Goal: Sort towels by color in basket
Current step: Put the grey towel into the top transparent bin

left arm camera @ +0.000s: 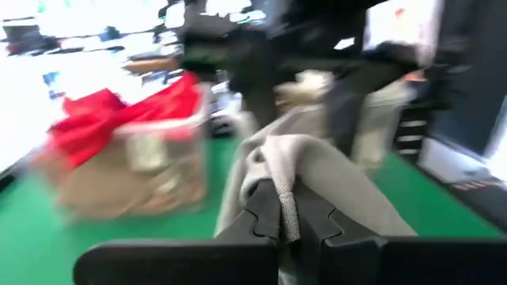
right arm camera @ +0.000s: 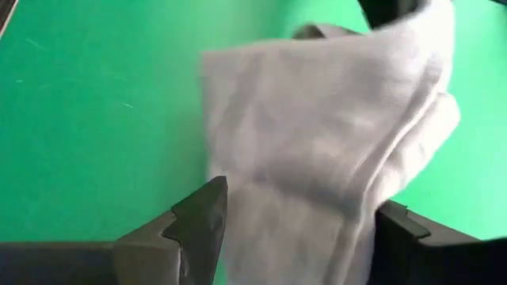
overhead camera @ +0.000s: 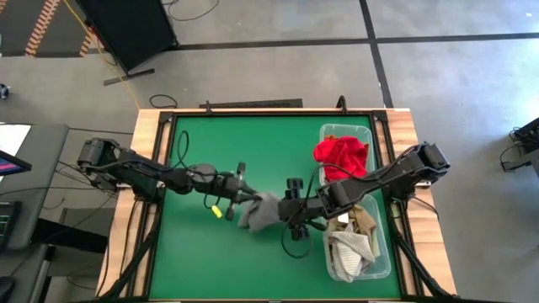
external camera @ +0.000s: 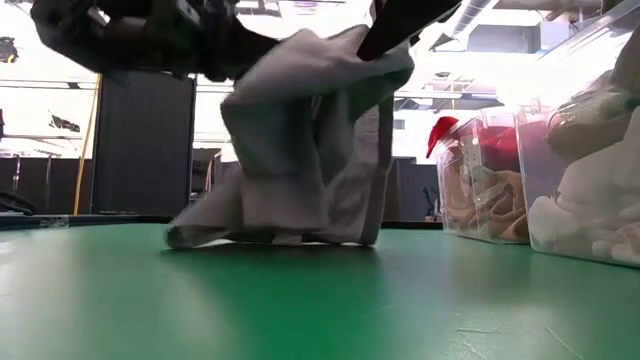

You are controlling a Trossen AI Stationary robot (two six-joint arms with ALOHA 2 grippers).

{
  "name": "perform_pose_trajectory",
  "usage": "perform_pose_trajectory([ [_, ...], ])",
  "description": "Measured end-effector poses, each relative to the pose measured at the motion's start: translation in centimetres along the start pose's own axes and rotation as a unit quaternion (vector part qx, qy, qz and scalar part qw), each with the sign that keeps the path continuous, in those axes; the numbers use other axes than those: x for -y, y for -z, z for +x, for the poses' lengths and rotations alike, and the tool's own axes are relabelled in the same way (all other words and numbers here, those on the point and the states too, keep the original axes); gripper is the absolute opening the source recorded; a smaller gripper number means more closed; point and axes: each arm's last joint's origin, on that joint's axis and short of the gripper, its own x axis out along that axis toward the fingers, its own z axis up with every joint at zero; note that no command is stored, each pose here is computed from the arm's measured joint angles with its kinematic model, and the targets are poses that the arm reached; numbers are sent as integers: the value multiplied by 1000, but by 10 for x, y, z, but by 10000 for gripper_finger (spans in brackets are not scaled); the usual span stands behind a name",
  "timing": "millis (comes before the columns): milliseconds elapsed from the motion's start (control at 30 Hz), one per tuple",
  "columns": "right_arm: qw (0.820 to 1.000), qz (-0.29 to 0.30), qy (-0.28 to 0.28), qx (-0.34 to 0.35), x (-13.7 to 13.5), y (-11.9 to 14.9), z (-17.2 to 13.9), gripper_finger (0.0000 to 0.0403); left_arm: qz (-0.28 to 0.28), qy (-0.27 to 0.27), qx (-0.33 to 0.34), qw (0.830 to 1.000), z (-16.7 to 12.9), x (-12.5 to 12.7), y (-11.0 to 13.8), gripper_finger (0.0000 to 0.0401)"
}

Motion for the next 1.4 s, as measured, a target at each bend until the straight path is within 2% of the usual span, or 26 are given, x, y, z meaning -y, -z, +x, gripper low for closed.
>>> perform_pose_trajectory([
  [200,1000,9,3,3,4,-1,1,255,-44,-101,-32,993,-14,-8,23,0],
  [500,1000,13,13,13,12,-4,13,255,-92,-145,-117,978,-23,-11,48,6],
  [800,998,44,36,-5,34,-1,39,255,-96,-150,-173,969,-27,-10,58,9],
  [1167,998,62,-3,0,42,1,72,257,-99,-145,-217,960,-30,-9,66,10],
  [1267,998,54,-6,-3,39,4,84,271,-99,-143,-224,959,-30,-8,67,10],
  [1400,999,43,-9,-22,32,12,104,312,-100,-132,-237,957,-30,-8,72,11],
])
